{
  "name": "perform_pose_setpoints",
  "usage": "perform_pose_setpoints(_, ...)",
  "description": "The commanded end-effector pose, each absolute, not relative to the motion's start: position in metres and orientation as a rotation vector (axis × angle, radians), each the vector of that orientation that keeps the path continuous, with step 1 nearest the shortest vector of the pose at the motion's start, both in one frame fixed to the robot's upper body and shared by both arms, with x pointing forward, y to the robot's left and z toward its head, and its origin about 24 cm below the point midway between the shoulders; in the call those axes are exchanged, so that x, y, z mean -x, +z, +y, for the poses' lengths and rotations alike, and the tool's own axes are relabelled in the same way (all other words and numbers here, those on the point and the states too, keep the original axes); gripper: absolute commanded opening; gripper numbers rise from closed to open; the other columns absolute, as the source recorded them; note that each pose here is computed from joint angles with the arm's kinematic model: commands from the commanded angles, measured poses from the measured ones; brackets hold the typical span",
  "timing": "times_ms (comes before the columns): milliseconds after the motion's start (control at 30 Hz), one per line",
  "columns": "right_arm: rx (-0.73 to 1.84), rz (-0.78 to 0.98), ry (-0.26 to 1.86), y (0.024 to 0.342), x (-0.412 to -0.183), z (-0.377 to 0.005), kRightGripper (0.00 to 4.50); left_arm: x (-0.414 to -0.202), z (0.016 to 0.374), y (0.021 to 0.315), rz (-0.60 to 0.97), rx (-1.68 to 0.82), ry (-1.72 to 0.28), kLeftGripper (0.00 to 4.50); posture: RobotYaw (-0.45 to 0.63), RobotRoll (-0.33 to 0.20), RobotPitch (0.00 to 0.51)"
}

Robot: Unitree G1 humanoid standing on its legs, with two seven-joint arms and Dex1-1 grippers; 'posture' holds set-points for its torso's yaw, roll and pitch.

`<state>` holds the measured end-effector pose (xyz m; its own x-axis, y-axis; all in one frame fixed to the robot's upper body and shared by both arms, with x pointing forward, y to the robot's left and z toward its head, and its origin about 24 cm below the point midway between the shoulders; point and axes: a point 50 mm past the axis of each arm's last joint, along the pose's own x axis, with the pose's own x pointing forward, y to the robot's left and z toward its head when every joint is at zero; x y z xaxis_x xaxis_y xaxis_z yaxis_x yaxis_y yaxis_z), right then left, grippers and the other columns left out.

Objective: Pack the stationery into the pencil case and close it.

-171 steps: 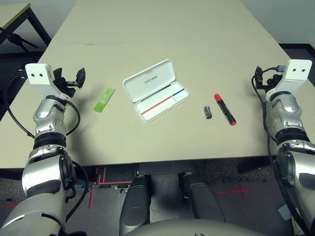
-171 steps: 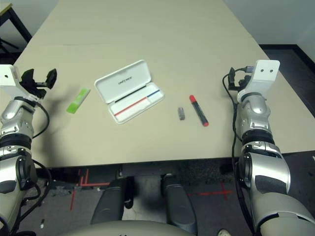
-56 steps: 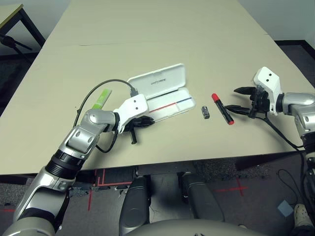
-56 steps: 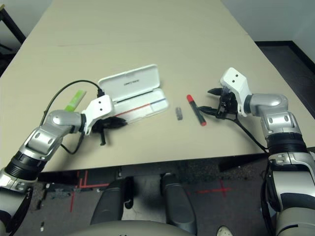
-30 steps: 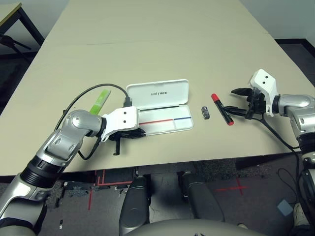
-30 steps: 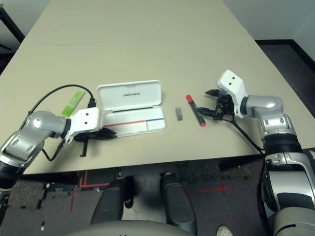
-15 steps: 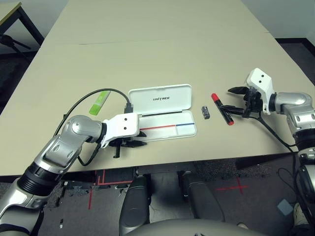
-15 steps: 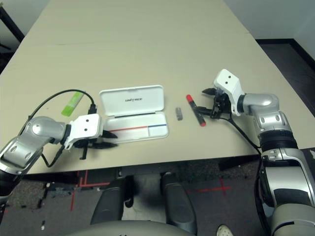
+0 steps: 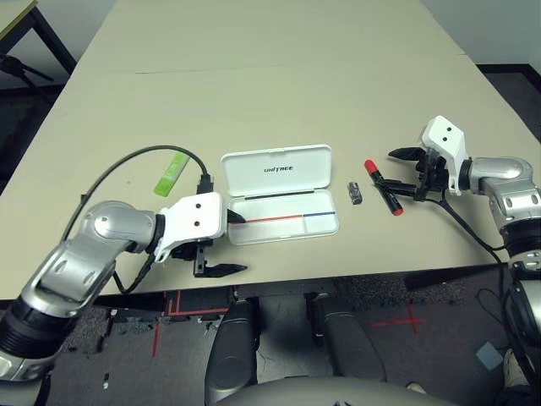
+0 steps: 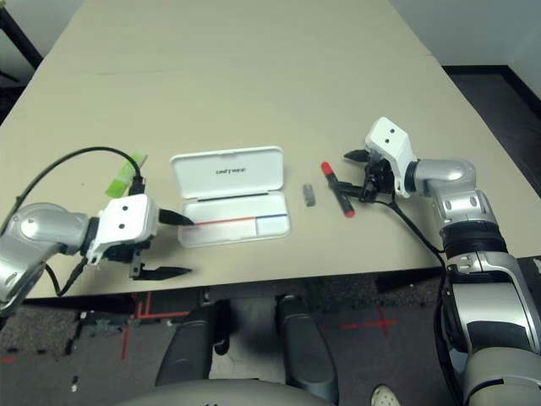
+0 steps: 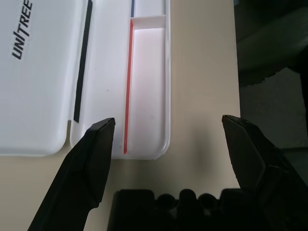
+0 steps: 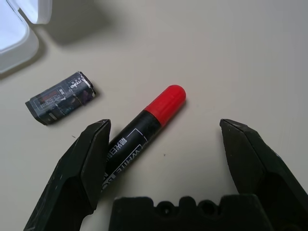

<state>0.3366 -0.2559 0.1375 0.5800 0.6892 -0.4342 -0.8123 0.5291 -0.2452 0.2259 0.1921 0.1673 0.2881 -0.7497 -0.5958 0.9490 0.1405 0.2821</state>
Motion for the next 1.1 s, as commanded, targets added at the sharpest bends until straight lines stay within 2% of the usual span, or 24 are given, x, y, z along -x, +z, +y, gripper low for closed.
perform_pose_setpoints(33, 0.403, 0.292, 0.893, 0.153, -0.328, -0.265, 4.50, -0.226, 0.198, 0.172, 0.346, -0.688, -1.230, 4.47, 0.03, 0.000, 0.213)
perform_pose_setpoints(233, 0.311, 0.259, 0.824, 0.182, -0.315, -0.261, 4.50, -0.233, 0.203, 0.179, 0.309, -0.693, -1.187, 4.47, 0.01, 0.000, 0.218)
perform_pose_setpoints(367, 0.258, 0.256, 0.664, 0.201, -0.312, -0.258, 4.50, -0.237, 0.203, 0.181, 0.294, -0.693, -1.181, 4.47, -0.02, 0.000, 0.223)
perform_pose_setpoints(600, 0.151, 0.522, 0.316, 0.216, -0.302, -0.250, 4.50, -0.245, 0.198, 0.178, 0.271, -0.703, -1.207, 4.47, -0.06, 0.000, 0.230)
perform_pose_setpoints(800, 0.100, 0.603, 0.297, 0.215, -0.291, -0.228, 4.50, -0.250, 0.194, 0.179, 0.253, -0.719, -1.229, 4.47, -0.08, 0.000, 0.232)
perform_pose_setpoints(1100, 0.085, 0.709, 0.311, 0.183, -0.289, -0.219, 4.50, -0.252, 0.192, 0.182, 0.238, -0.737, -1.232, 4.47, -0.05, 0.000, 0.226)
